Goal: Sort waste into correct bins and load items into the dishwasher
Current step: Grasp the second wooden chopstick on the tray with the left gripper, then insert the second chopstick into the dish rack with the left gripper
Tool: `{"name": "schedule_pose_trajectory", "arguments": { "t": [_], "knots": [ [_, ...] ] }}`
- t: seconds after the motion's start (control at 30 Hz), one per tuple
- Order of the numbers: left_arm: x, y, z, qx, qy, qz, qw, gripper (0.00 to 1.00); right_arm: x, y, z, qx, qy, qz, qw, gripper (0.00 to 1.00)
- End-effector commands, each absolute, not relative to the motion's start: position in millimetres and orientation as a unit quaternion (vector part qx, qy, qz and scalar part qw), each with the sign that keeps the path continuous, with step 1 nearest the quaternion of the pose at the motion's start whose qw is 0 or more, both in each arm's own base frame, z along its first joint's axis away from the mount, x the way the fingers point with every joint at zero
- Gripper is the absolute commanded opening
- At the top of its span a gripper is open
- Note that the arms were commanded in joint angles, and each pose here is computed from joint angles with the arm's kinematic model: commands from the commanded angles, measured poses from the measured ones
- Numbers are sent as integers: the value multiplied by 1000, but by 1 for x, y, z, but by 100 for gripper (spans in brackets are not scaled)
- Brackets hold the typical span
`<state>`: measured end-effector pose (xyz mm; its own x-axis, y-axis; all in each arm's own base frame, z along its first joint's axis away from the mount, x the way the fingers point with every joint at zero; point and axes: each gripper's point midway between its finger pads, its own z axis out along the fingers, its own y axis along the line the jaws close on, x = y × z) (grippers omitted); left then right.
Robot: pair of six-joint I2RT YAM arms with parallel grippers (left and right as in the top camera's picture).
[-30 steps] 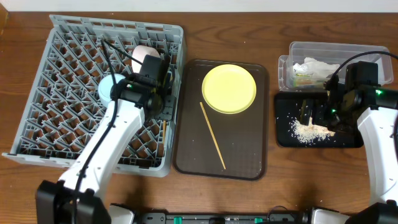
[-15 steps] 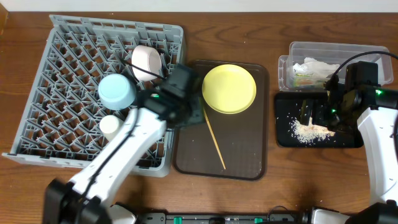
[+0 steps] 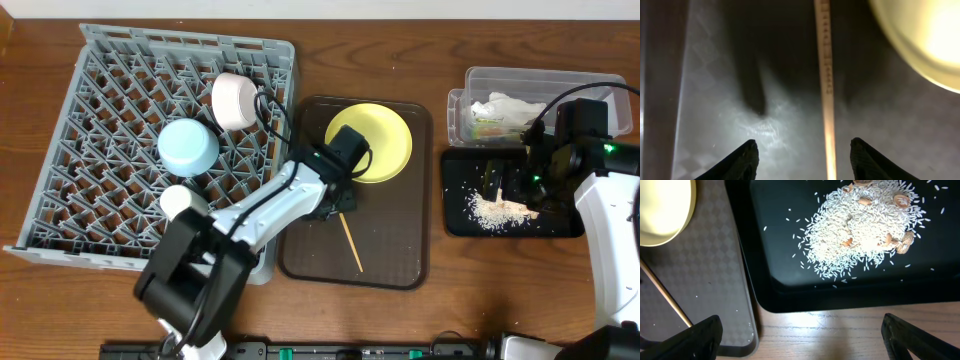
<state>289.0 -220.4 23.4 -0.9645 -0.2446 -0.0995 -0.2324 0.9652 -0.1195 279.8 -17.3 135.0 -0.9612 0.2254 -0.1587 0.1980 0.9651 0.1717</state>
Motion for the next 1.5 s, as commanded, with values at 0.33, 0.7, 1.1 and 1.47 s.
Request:
{"name": "schedule_pose_trajectory", "arguments": {
  "t": [0.33,0.7,1.1,1.47],
  "knots": [
    [285,-223,-2,-122,991,-31,49,59,283,-19,144,115,985,78,104,99],
    [271,-222,-20,-110,994,-5,23,34,283,-19,144,115,985,78,103,99],
    [269,-209,-3,-96,995,0,19,6,282,-19,144,115,985,78,101,99],
    [283,-204,96,41,990,-56,125,6,282,-19,144,115,985,78,101,99]
  ]
}}
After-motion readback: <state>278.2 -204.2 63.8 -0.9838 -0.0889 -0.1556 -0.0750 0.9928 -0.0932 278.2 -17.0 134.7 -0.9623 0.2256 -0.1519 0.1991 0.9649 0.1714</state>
